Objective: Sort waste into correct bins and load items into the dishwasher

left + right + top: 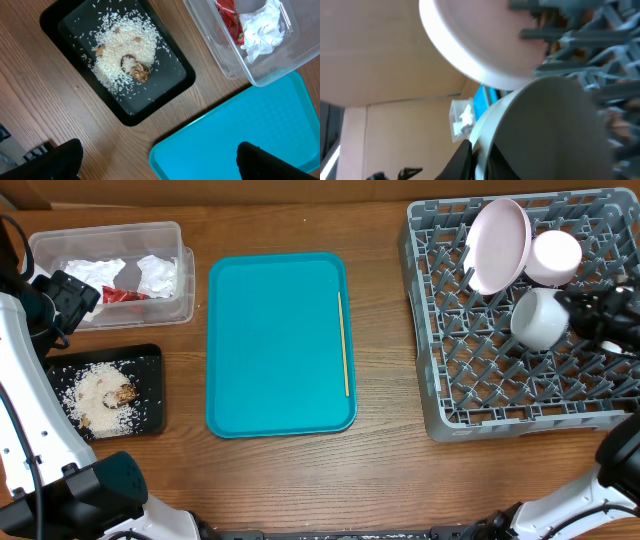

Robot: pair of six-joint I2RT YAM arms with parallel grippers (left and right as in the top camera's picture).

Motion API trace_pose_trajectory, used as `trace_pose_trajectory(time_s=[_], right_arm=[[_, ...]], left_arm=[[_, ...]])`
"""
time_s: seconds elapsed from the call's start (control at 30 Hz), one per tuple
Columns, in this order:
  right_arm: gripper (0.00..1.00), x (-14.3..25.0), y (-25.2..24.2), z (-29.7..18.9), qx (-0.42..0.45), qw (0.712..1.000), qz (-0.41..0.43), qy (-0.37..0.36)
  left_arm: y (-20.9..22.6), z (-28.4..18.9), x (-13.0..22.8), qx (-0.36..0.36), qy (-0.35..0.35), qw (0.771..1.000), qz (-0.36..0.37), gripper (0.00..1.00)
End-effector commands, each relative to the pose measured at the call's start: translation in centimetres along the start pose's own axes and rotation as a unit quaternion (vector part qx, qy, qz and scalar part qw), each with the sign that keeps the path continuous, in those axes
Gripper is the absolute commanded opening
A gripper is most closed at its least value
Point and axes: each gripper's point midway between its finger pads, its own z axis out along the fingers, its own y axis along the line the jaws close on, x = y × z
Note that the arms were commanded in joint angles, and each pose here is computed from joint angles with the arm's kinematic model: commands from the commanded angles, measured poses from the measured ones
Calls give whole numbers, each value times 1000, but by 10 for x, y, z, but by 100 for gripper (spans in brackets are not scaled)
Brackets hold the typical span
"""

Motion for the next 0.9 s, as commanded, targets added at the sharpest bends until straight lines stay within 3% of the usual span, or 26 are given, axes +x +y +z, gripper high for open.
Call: trace_pose_trajectory(time_s=[0.0,0.4,0.67,0.87], right_arm=[[11,-11,-43,-22,89,995,14,-33],[25,-28,-45,-57,107,991,23,-77],[29,-32,22,-81,108,987,-44,-110],[29,1,81,-74,143,976,-122,-112]], left_arm=[[3,3,-2,-8,-1,1000,3,100],[3,3,-2,-8,-1,1000,3,100],[3,3,-2,-8,-1,1000,4,100],[3,3,-2,-8,-1,1000,3,100]])
